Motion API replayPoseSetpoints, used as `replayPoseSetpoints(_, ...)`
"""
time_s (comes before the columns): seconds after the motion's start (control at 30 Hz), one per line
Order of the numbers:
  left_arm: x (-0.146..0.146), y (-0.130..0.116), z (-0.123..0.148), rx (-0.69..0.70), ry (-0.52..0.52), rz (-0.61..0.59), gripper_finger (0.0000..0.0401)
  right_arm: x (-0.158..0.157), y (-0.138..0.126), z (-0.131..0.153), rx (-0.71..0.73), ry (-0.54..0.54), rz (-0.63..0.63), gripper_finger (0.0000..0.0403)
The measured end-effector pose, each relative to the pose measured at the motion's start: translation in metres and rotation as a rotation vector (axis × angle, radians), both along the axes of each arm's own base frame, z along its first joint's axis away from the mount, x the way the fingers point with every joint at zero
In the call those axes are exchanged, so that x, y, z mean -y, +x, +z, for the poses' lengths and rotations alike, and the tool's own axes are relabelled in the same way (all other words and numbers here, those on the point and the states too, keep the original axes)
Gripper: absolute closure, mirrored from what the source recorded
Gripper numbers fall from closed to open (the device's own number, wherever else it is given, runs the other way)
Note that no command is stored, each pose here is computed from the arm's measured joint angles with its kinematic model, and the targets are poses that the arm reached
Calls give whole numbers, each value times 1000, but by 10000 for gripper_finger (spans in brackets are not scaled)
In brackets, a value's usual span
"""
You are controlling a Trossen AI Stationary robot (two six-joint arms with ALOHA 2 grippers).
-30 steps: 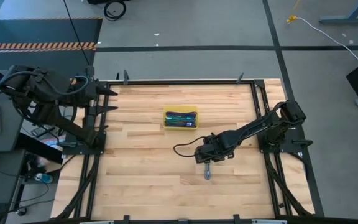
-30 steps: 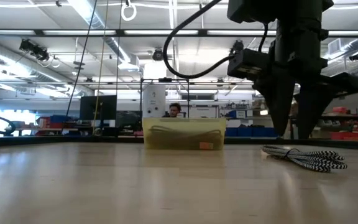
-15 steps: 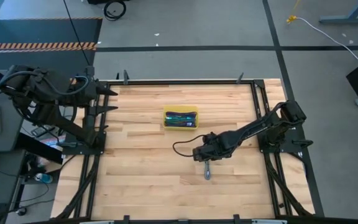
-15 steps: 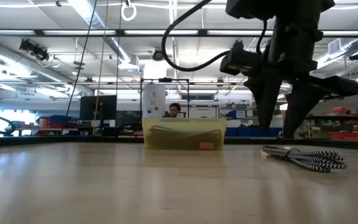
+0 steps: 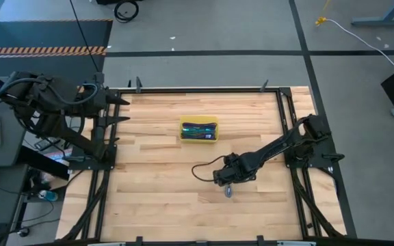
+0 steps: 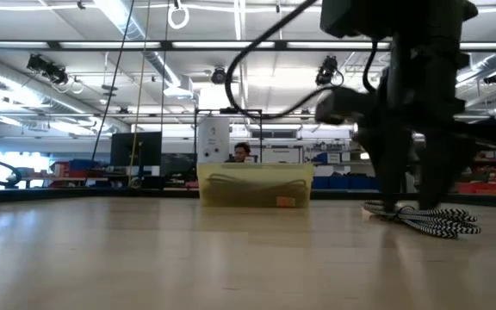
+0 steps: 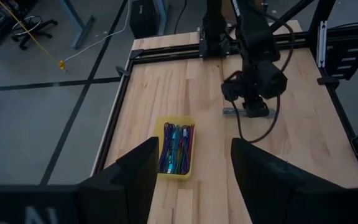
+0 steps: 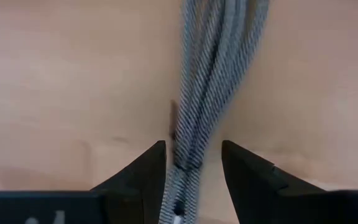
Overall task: Pick and place USB-C Cables
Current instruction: Put the white charger cable into the bin
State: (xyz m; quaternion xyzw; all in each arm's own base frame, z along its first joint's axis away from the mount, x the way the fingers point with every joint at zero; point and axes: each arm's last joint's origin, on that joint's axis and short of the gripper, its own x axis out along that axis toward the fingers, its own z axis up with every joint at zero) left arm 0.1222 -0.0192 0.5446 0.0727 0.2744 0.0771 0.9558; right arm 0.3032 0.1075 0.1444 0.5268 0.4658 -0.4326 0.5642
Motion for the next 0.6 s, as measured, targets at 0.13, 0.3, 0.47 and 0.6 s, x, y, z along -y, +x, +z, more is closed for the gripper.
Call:
replayPoseSetpoints(0.13,0,0,0,0,0,-1,193,-5,3,-11,-24,23,15,241)
replayPoseSetpoints(0.3,0,0,0,0,1,0,193,-4,3,-13,-41,22,11,242)
replayPoseSetpoints(0.47,0,0,0,0,0,0,193,-4,0,-13,-72,41,45,288)
replayPoseSetpoints(0.6,0,0,0,0,0,0,193,-4,1,-13,-65,46,97,377)
